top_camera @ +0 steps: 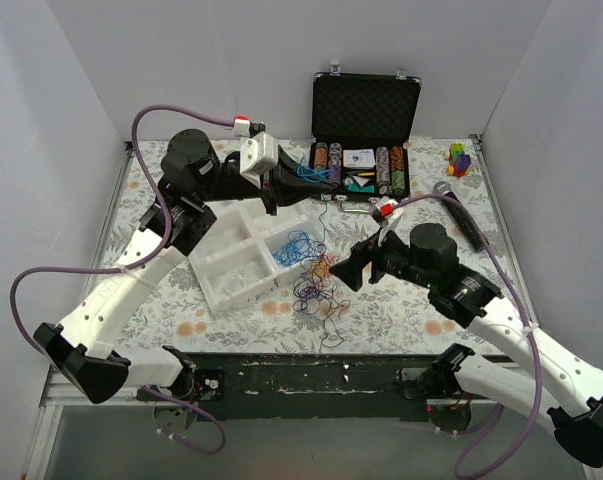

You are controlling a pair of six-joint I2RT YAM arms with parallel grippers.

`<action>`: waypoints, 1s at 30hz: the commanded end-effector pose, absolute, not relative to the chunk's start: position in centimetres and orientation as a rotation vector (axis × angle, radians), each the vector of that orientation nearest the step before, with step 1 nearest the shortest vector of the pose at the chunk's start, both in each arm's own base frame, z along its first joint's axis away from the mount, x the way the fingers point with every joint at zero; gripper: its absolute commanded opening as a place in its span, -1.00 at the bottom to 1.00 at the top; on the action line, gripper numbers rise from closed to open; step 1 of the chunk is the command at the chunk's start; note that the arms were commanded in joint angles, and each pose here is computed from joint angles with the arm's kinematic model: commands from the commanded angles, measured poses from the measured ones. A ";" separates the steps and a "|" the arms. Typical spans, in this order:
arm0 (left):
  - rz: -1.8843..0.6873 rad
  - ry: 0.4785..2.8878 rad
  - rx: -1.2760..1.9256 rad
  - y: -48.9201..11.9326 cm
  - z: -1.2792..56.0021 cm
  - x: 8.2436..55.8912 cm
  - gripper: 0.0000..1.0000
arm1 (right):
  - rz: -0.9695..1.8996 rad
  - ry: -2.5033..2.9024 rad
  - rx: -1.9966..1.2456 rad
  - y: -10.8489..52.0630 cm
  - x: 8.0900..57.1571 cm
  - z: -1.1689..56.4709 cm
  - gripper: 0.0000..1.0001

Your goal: Untangle the cables

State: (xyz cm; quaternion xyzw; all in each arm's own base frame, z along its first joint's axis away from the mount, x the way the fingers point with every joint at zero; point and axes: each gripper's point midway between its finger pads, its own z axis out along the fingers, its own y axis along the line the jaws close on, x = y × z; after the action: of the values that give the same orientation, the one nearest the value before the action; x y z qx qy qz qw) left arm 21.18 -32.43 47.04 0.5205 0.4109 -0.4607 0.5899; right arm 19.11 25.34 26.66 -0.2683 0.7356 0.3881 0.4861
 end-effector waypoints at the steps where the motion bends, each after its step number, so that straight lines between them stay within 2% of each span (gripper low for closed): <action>1: -1.076 0.955 1.219 -31.4 47.8 19.7 -1.00 | 0.950 1.718 -0.615 25.4 19.6 27.0 0.80; 8: -1.109 0.952 1.211 -31.4 48.7 19.1 -1.00 | 0.983 1.596 -0.668 27.9 19.8 29.1 0.82; 12: -1.124 0.945 1.206 -31.4 49.3 18.8 -1.00 | 0.961 1.601 -0.692 29.5 20.1 28.3 0.83; 17: -1.146 0.924 1.201 -31.5 50.6 18.3 -1.00 | 0.931 1.649 -0.692 30.9 20.6 25.5 0.85; 25: -1.018 0.831 1.125 -30.7 55.2 19.1 -1.00 | 0.824 1.864 -0.603 28.9 20.2 15.9 0.85; 30: -0.993 0.763 1.092 -30.1 58.8 18.5 -1.00 | 0.760 1.985 -0.536 28.3 20.3 11.6 0.72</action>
State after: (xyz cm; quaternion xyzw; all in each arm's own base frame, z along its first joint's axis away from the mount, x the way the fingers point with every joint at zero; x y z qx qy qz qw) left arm 19.10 -30.95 55.22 0.4994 0.3649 -0.4549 0.6407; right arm 18.88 27.91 11.47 -0.2658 0.8014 0.3152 0.4333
